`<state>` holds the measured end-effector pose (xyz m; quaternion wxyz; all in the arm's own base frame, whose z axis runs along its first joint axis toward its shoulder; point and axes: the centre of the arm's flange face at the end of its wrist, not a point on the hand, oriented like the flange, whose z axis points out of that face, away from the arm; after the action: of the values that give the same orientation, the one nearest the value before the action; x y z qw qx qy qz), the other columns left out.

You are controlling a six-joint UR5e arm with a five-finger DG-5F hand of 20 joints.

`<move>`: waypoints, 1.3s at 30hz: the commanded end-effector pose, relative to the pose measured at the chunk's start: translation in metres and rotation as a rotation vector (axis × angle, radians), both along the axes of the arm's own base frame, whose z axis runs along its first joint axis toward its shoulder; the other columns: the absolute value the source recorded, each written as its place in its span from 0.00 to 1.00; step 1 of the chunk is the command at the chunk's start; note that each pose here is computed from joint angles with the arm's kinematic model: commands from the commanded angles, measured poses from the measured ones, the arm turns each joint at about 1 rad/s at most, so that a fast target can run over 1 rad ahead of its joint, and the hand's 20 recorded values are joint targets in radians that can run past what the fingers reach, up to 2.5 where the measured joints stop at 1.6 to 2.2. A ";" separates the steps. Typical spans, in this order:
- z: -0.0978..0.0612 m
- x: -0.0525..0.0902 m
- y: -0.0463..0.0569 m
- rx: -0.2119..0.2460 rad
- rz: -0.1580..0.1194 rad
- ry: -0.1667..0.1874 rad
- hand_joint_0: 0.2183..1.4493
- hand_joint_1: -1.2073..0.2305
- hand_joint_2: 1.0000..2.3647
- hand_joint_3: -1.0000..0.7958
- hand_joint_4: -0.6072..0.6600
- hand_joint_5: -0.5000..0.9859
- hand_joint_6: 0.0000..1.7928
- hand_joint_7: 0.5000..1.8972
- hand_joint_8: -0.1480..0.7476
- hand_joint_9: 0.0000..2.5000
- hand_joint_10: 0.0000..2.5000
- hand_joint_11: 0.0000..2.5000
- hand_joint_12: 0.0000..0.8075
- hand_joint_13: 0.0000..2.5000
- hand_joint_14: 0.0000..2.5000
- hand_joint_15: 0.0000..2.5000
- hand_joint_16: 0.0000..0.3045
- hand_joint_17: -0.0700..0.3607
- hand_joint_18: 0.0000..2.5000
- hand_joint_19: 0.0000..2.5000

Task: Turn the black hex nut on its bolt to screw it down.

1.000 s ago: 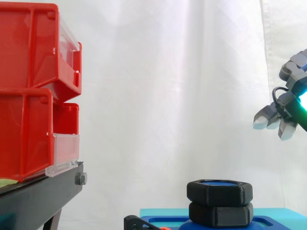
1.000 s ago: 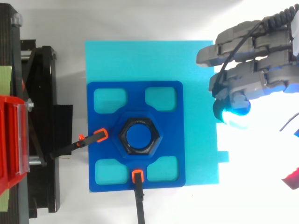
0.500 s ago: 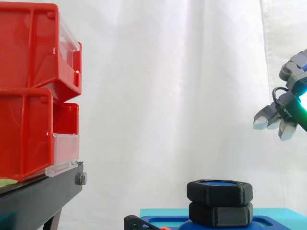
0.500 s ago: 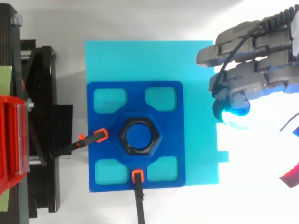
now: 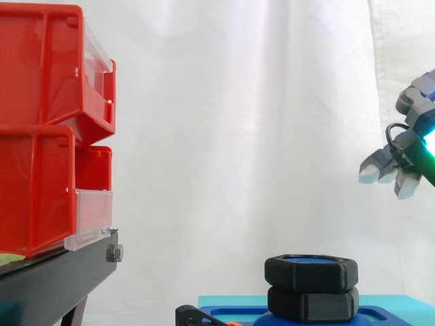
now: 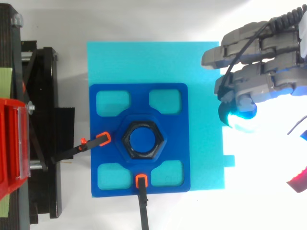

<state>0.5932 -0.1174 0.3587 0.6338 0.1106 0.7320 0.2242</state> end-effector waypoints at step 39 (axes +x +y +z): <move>0.001 0.000 0.001 0.000 0.001 -0.002 0.26 0.58 0.00 0.28 0.65 0.26 0.28 0.55 0.49 0.28 0.00 0.10 0.41 0.17 0.00 0.04 0.14 0.39 0.10 0.13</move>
<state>0.5933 -0.1168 0.3590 0.6339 0.1101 0.7319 0.2246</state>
